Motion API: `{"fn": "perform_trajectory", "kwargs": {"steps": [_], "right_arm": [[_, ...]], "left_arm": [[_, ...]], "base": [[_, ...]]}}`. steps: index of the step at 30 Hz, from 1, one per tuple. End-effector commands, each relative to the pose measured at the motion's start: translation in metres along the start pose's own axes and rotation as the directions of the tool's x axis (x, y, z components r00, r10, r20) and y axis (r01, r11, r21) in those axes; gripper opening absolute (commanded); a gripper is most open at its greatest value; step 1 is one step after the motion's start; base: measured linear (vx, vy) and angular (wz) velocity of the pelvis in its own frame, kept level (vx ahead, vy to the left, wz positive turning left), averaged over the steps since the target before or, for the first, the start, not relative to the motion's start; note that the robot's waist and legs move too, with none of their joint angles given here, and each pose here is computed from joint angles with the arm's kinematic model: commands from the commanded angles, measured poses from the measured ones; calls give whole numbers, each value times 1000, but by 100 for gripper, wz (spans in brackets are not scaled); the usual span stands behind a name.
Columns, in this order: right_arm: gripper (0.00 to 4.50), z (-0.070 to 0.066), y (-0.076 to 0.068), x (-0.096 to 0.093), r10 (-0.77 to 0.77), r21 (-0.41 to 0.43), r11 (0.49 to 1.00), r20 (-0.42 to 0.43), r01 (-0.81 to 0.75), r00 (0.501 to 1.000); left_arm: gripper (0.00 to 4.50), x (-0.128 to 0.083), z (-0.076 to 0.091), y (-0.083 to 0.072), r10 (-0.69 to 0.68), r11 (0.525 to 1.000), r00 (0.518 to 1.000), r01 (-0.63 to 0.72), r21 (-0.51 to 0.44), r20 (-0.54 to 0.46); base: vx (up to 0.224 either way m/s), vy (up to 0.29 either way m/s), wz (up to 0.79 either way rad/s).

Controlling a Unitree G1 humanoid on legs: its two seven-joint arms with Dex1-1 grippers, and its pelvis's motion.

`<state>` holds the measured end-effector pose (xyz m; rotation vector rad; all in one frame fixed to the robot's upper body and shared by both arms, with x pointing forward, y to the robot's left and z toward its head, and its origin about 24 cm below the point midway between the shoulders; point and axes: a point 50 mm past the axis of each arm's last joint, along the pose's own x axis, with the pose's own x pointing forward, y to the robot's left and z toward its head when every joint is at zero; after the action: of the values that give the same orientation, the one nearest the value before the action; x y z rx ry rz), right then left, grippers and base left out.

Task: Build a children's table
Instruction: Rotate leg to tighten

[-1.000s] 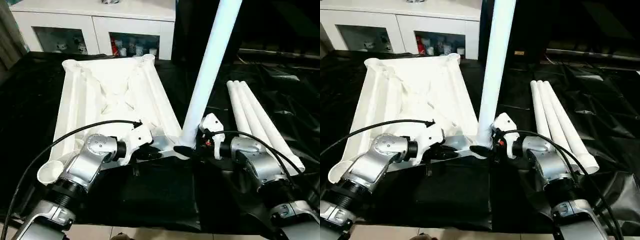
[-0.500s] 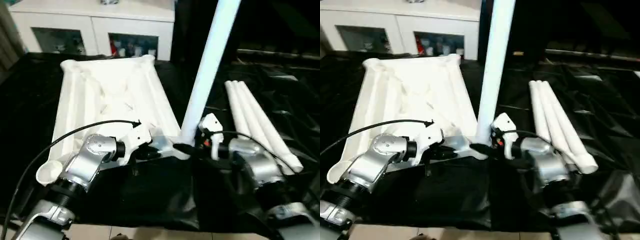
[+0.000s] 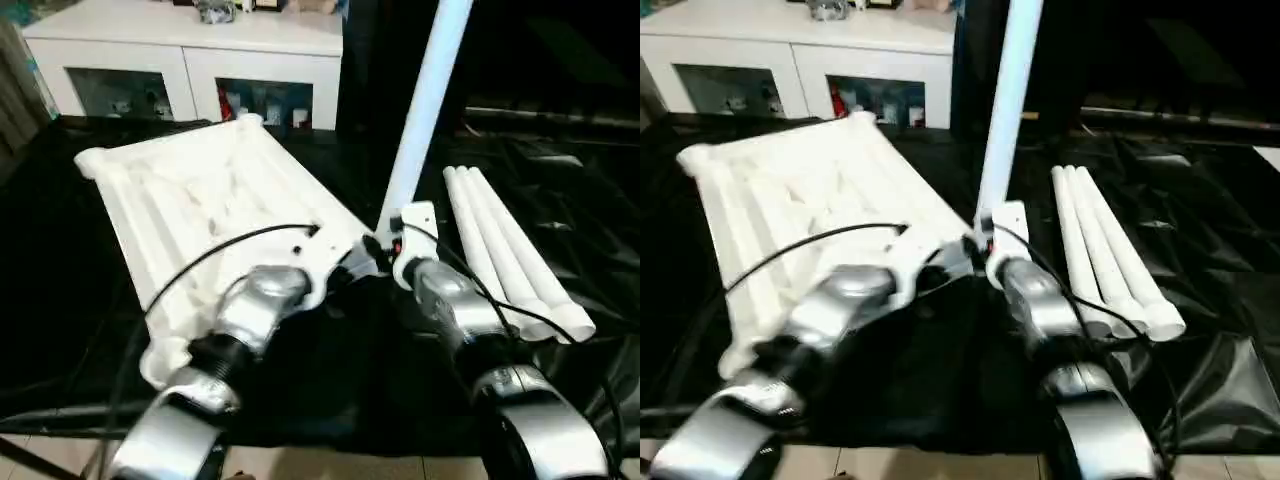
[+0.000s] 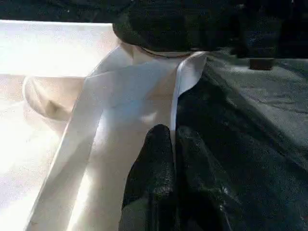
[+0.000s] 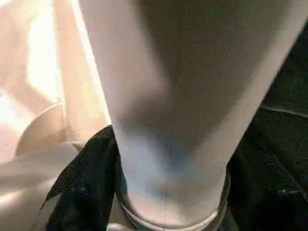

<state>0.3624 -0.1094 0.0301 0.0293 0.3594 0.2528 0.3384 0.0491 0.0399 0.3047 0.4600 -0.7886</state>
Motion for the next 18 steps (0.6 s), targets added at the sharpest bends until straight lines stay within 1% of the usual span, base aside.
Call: {"fn": "perform_trajectory", "kwargs": {"steps": [1,2,4,5,6,8,9,10,11,12,13,15,16,18], "right_arm": [[323,-35,17,-2,67,52,997,-132,-60,989],[337,-32,18,-2,75,55,996,-118,-69,990],[343,-29,21,-1,108,71,992,-91,-102,990],[356,-27,21,-1,120,67,991,-79,-115,990],[380,-26,22,-1,128,62,990,-70,-124,989],[386,-25,22,0,133,58,990,-65,-129,989],[399,-18,20,-1,179,16,984,-27,-179,983],[412,-17,19,-1,192,7,981,-19,-191,981],[412,-13,18,-2,224,-15,974,-2,-224,975],[412,-8,15,-6,283,-52,958,14,-282,959],[412,-8,15,-6,283,-52,958,14,-282,959],[412,-2,7,-14,381,-125,918,20,-376,925],[412,0,4,-17,415,-147,901,17,-408,910],[412,3,-4,-26,483,-208,856,-5,-473,876]], "left_arm": [[0,-4,1,17,141,990,990,-140,-17,27],[0,-4,-1,16,132,991,991,-132,-12,22],[0,-6,-5,16,110,994,994,-111,8,12],[0,-7,-6,17,106,994,994,-106,14,9],[0,-8,-7,18,105,994,994,-105,16,8],[0,-8,-8,18,105,994,994,-106,16,8],[0,-12,-8,18,52,997,998,-54,51,28],[0,-12,-8,18,40,997,999,-42,62,34],[0,-15,-9,17,7,996,999,-11,90,46],[0,-19,-13,20,-11,995,1000,8,98,28],[0,-19,-13,20,-11,995,1000,8,98,28],[0,-26,-23,26,-29,994,1000,29,101,-6],[0,-29,-26,28,-36,994,999,37,103,-13],[0,-36,-30,32,-76,989,997,77,124,-8]], "base": [[0,0,0],[0,0,0],[0,0,0],[0,0,0],[0,0,0],[0,0,0],[0,0,0],[0,0,0],[0,0,0],[0,0,0],[0,0,0],[0,0,0],[0,0,0],[0,0,0]]}}
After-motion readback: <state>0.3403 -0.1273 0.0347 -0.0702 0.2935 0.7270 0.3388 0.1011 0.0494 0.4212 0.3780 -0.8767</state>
